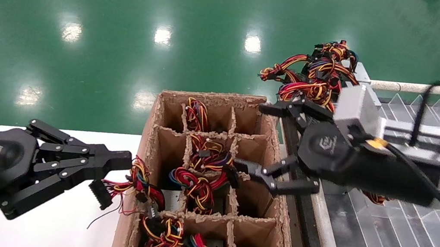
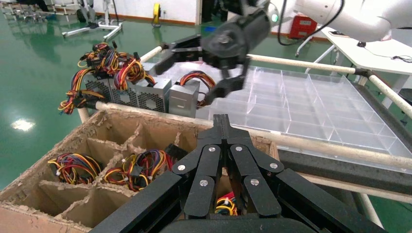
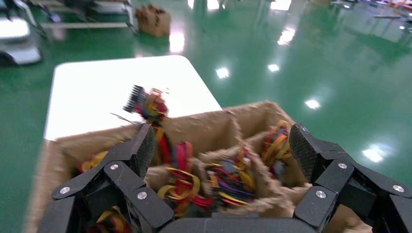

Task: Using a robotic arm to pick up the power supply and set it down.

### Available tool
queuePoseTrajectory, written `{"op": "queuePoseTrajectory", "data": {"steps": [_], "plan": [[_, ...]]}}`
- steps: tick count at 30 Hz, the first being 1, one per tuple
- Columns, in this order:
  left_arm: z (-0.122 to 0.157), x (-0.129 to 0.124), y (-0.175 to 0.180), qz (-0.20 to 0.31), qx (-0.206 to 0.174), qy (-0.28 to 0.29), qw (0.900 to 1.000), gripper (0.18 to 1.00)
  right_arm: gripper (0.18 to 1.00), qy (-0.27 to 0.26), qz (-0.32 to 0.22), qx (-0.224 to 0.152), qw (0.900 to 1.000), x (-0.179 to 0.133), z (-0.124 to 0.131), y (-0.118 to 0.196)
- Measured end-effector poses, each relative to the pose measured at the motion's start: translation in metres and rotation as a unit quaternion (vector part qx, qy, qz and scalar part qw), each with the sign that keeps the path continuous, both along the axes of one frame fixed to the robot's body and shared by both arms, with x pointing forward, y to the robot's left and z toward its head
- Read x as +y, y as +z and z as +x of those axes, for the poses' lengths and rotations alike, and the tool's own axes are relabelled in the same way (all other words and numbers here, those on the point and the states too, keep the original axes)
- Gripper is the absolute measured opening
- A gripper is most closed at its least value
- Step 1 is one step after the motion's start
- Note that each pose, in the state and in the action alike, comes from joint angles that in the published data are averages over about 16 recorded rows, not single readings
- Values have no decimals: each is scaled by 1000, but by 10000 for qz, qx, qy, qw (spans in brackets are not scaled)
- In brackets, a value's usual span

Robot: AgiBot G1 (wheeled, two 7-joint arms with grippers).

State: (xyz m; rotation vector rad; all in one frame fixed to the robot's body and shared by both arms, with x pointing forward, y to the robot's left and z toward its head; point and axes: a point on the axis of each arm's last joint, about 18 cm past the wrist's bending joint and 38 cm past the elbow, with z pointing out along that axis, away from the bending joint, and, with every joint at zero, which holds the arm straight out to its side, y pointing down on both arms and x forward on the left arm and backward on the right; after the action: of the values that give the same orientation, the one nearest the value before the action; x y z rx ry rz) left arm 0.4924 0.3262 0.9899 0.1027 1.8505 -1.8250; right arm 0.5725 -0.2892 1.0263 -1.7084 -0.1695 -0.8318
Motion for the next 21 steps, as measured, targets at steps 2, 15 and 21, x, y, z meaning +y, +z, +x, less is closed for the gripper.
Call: {"op": "queuePoseTrajectory", "data": {"steps": [2, 15, 21], "plan": [[0, 0, 0, 0, 0, 0, 10000, 195, 1000, 138, 100, 78, 9998, -2, -10, -5], [0, 0, 0, 0, 0, 1, 10000, 283, 1000, 976, 506, 511, 9926, -11, -80, -30], [0, 0, 0, -1, 1, 2, 10000, 379, 1000, 1202, 555, 613, 9893, -13, -100, -35]]}}
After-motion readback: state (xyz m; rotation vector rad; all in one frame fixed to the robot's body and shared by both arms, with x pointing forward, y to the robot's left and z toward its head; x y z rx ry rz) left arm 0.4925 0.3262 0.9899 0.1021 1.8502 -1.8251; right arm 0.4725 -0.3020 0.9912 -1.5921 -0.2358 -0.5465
